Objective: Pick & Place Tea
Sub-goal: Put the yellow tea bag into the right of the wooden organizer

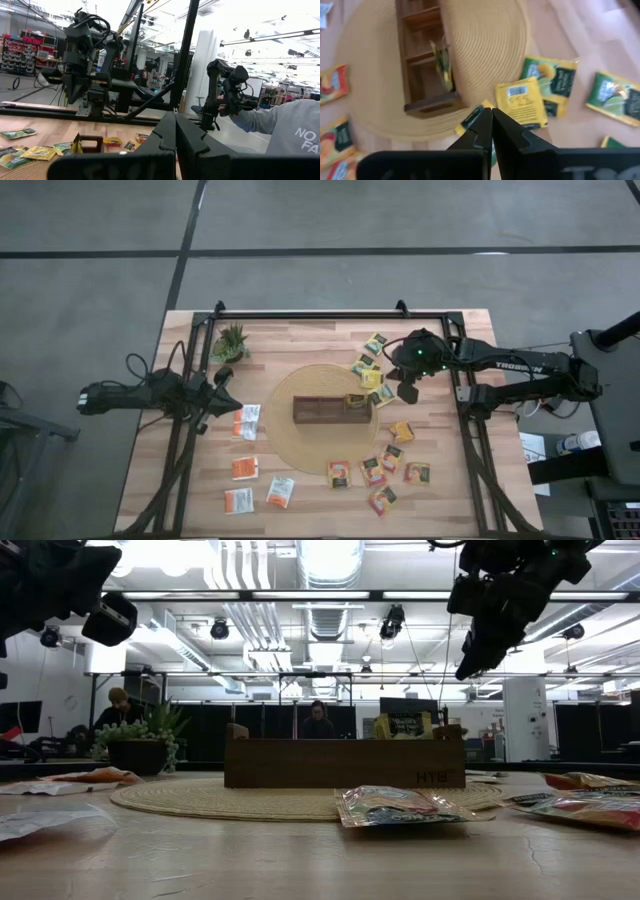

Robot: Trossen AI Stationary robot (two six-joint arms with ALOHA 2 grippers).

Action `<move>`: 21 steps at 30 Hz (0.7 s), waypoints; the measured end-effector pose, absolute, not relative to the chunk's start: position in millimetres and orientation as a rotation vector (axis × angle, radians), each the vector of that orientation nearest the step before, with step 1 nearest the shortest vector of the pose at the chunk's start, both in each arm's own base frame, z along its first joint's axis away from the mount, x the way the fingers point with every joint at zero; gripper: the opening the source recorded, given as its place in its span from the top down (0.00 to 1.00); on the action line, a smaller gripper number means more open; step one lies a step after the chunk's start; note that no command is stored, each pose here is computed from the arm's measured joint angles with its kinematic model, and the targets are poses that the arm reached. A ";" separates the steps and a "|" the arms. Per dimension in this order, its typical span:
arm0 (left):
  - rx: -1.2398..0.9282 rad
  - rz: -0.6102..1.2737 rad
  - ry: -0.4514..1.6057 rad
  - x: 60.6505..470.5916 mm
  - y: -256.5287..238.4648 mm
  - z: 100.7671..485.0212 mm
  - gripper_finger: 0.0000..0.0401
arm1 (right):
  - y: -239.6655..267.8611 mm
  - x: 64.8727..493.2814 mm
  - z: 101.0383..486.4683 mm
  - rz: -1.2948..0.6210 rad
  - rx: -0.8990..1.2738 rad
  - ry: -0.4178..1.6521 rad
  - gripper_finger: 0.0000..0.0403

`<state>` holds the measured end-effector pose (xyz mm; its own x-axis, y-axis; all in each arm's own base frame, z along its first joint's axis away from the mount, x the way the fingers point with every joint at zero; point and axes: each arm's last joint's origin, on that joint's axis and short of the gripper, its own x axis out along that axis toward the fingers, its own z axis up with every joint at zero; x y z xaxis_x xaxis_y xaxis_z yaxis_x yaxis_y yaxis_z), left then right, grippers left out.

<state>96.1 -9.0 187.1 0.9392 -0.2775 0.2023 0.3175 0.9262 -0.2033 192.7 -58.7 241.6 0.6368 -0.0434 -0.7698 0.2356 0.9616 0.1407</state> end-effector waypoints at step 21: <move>-0.236 -0.307 -0.172 96.1 -9.0 187.1 1.00 | -61.2 219.3 185.4 -0.014 0.213 1.179 0.62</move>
